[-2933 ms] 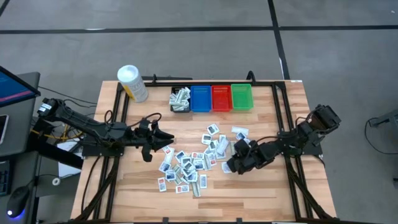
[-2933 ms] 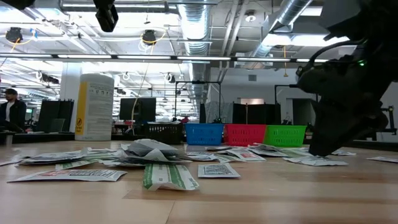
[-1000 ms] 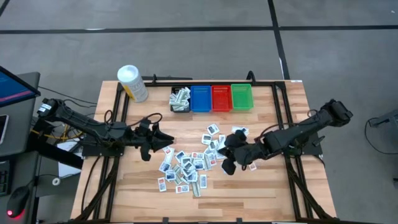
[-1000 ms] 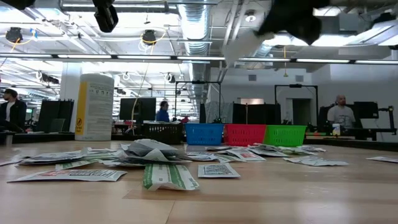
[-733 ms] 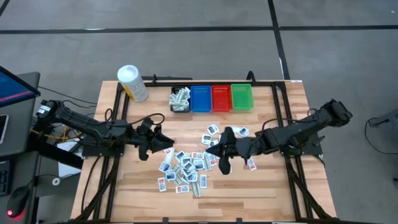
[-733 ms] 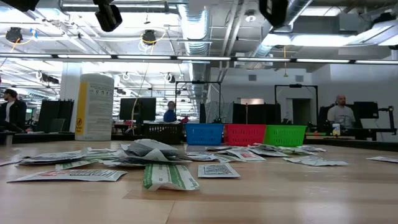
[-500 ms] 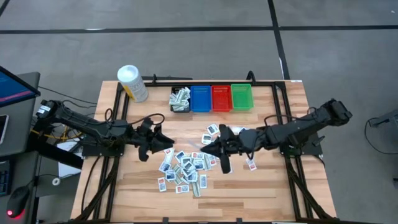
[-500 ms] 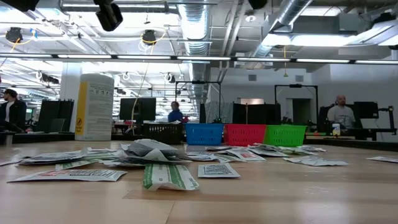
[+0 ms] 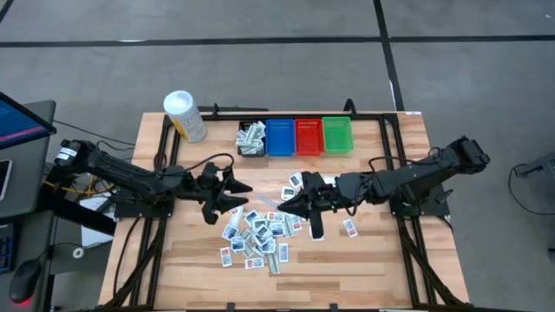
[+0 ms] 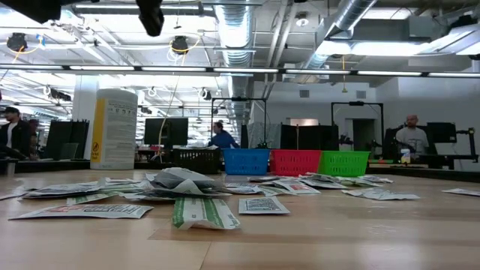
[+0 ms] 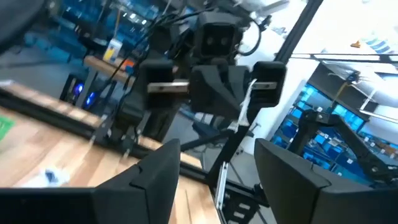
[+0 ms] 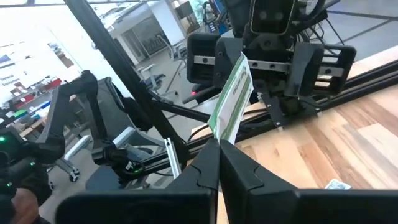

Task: Pick & Place First Aid Supplies
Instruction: Put the green bandage pack in the black bin

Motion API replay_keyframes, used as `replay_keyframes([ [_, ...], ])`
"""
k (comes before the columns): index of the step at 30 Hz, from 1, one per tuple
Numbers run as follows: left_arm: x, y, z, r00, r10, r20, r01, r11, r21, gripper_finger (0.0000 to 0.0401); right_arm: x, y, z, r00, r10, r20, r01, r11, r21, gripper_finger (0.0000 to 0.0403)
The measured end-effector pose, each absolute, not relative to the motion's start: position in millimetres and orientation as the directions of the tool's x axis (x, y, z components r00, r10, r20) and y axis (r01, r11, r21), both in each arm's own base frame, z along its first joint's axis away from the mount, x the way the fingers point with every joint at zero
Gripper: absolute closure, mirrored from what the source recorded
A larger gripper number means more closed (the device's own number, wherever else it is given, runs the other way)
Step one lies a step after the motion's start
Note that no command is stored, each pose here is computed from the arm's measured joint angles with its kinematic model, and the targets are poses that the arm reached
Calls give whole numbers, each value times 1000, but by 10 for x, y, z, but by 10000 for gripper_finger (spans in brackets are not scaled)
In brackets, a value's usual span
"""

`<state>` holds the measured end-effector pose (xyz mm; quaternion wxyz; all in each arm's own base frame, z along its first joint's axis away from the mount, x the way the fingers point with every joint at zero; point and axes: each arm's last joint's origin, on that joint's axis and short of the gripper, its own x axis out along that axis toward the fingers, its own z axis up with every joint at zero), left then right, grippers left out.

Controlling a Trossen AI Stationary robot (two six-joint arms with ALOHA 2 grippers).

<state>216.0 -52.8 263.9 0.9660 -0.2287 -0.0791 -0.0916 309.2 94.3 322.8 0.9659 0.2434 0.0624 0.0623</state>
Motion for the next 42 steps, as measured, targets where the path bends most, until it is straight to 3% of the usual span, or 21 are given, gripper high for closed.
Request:
replay_keyframes([
  [7,2228,-540,2655,948,-162,275,264,882,-391,198,3092,943,3228,984,151,-91,-89,870,485,403],
  [25,2575,-498,2696,955,-162,249,251,887,-388,219,3093,941,3228,984,152,-91,-89,869,487,403],
  [30,2579,-515,2750,940,-213,266,300,888,-349,267,3093,941,3227,984,152,-91,-89,869,487,403],
  [36,2555,-518,2781,926,-254,278,339,884,-322,385,3093,941,3226,984,151,-93,-88,870,486,387],
  [42,2558,-516,2774,925,-266,271,347,882,-320,396,3093,940,3225,984,150,-94,-87,871,483,340],
])
